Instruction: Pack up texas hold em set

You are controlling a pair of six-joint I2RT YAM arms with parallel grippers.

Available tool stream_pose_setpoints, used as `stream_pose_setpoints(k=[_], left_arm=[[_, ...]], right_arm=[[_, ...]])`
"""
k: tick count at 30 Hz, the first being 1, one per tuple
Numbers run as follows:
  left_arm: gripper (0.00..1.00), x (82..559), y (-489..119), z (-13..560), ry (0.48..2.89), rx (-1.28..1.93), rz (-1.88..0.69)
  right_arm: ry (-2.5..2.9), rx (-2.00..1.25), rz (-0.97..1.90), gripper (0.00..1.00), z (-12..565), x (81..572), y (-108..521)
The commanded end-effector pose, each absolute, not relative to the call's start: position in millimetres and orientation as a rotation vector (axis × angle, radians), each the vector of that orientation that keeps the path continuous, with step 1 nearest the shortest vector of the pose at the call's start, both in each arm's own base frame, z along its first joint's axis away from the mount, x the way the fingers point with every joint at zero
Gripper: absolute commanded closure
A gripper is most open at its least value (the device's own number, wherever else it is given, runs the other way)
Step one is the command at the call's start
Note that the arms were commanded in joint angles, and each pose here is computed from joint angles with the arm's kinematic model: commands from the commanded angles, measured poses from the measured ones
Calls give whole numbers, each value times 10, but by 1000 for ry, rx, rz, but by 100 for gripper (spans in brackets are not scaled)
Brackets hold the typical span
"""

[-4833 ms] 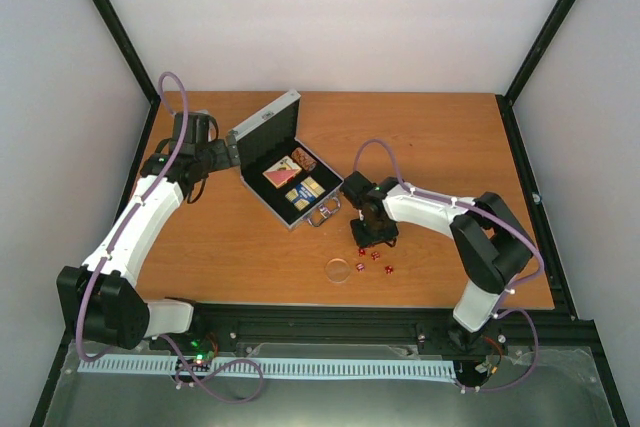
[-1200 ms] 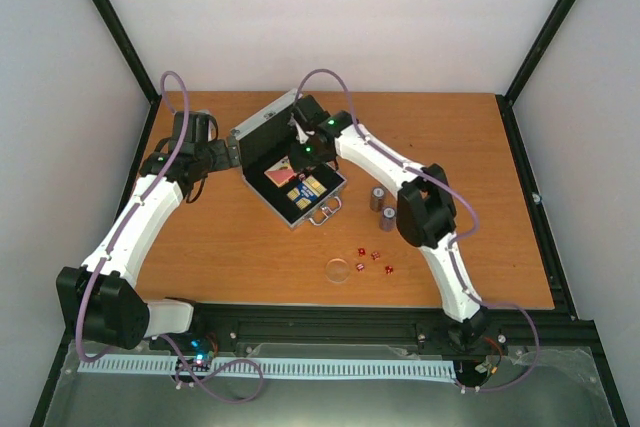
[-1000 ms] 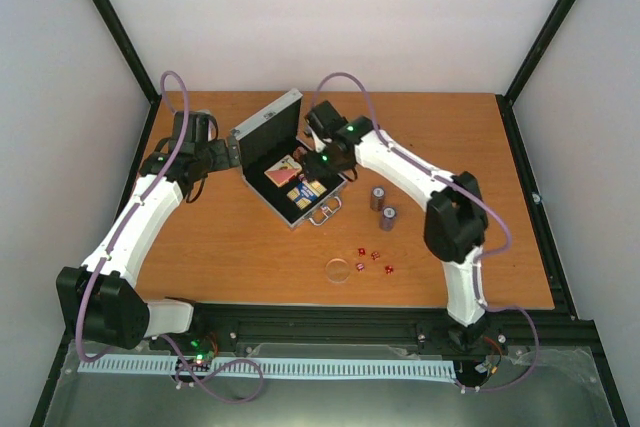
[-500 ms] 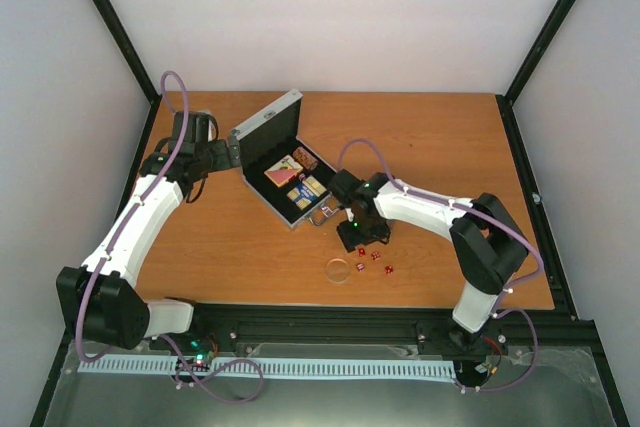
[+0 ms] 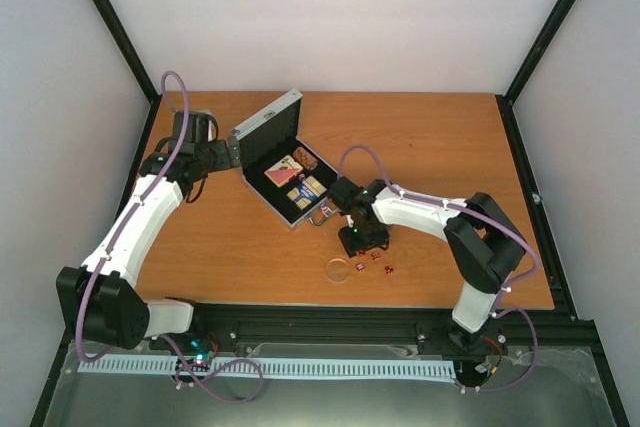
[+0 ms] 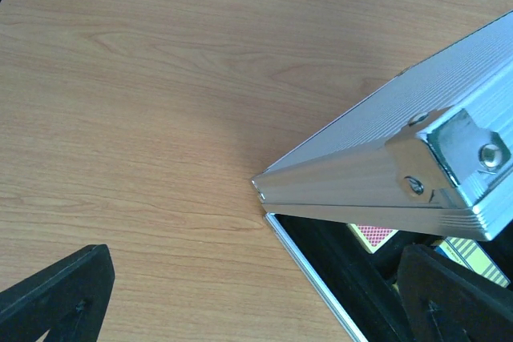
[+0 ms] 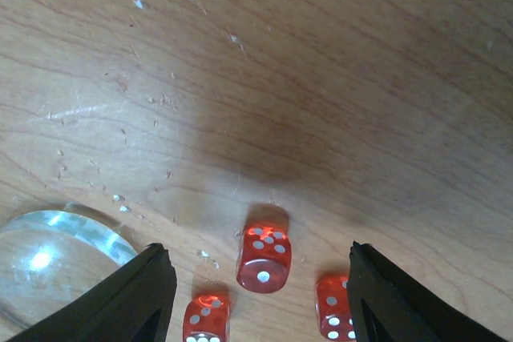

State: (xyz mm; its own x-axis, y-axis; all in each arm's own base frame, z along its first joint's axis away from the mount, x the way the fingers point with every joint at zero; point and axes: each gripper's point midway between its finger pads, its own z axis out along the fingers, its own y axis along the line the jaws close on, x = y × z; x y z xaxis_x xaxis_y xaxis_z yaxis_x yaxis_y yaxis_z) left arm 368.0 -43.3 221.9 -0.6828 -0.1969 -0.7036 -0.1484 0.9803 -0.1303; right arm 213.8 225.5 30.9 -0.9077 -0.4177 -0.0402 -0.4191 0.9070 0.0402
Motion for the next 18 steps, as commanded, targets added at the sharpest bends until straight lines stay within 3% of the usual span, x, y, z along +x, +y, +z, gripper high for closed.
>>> stream_pose_setpoints(k=[1, 4, 8, 14, 18], left_arm=[[0, 3707, -423, 2344, 2308, -225, -75], [0, 3704, -419, 2327, 2311, -228, -73], [0, 3706, -416, 2308, 2315, -229, -70], [0, 3713, -418, 2293, 2319, -233, -71], [0, 3709, -414, 2284, 2320, -235, -68]], right_arm=[[3057, -659, 71, 42, 211, 2107, 2268], [3062, -660, 69, 44, 183, 2087, 2252], [3075, -659, 76, 58, 145, 2061, 2249], [3084, -657, 73, 62, 110, 2032, 2226], [3086, -657, 63, 71, 100, 2023, 2208]])
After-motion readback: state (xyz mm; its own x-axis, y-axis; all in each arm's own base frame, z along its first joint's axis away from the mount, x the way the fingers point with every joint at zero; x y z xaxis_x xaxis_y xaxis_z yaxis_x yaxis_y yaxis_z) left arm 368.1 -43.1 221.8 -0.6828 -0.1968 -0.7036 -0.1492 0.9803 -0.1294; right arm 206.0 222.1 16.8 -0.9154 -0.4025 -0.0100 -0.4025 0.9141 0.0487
